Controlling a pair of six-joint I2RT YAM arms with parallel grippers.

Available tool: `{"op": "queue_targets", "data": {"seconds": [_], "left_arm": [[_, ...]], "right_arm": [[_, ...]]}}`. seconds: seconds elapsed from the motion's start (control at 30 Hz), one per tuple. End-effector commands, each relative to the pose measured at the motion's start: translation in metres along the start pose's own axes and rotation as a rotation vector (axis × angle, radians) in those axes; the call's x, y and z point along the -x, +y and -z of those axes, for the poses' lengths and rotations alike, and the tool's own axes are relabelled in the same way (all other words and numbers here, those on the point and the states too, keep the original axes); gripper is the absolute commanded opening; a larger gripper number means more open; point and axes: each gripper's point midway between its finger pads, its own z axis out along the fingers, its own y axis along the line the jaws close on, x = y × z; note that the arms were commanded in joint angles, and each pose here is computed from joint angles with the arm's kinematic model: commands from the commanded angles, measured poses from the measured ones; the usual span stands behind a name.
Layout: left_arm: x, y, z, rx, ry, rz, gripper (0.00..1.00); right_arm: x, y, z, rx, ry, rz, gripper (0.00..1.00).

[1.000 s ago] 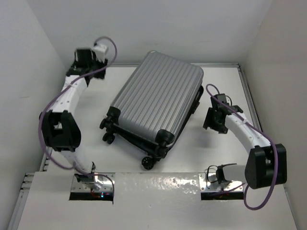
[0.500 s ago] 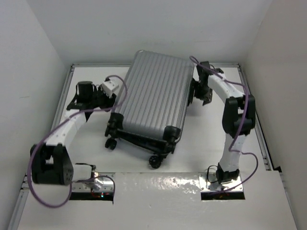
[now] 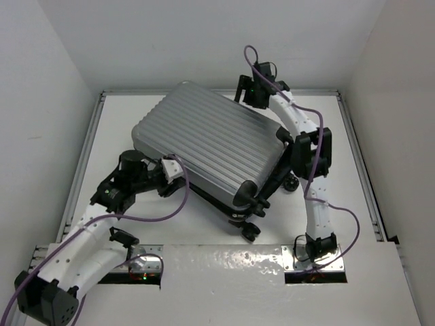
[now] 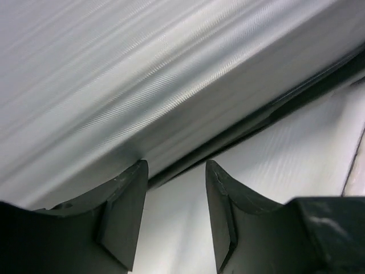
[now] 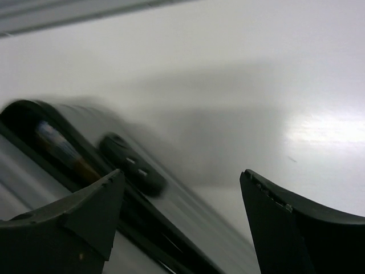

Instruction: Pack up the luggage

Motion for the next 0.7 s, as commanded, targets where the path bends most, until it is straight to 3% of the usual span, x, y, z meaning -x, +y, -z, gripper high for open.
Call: {"op": "queue_targets", "data": {"seconds": [0.0, 0.03, 0.07, 0.17, 0.27, 0.3, 0.43, 0.47, 0.5, 0.53, 0.57, 0.67], "left_arm": [[0.101, 0.032, 0.040, 0.154, -0.232, -0.091, 0.43], [0.122, 0.036, 0.049, 0.169, -0.280, -0.102, 0.43], [0.156, 0.042, 0.064, 0.188, -0.351, -0.120, 0.43], [0.218, 0.078, 0.082, 0.292, -0.454, 0.002, 0.44], [0.227, 0.153, 0.070, 0.501, -0.347, 0.134, 0.43], [0.212, 0.187, 0.073, 0.606, -0.288, 0.177, 0.43], [0.154, 0.299, 0.058, 0.749, -0.145, 0.369, 0.42], [0.137, 0.324, 0.068, 0.812, -0.112, 0.413, 0.42], [0.124, 0.340, 0.064, 0.829, -0.083, 0.463, 0.42], [0.083, 0.356, 0.041, 0.812, 0.014, 0.556, 0.42], [0.091, 0.380, 0.060, 0.839, -0.039, 0.597, 0.41], [0.053, 0.409, 0.042, 0.832, 0.001, 0.665, 0.41]], "right_arm": [[0.061, -0.055, 0.098, -0.112, -0.085, -0.031, 0.82], [0.073, -0.096, 0.115, -0.213, -0.118, -0.044, 0.82], [0.090, -0.104, 0.153, -0.245, -0.183, -0.032, 0.83], [0.093, -0.154, 0.222, -0.498, -0.244, 0.027, 0.88], [0.059, -0.179, 0.264, -0.637, -0.170, 0.043, 0.90], [0.035, -0.181, 0.279, -0.629, -0.139, 0.031, 0.90], [-0.056, -0.192, 0.302, -0.596, -0.050, -0.036, 0.86], [-0.073, -0.195, 0.306, -0.596, -0.043, -0.057, 0.82], [-0.119, -0.206, 0.298, -0.612, 0.029, -0.089, 0.78], [-0.130, -0.205, 0.310, -0.590, -0.007, -0.118, 0.74], [-0.168, -0.212, 0.304, -0.590, 0.057, -0.131, 0.64], [-0.202, -0.213, 0.303, -0.553, 0.051, -0.193, 0.46]]}}
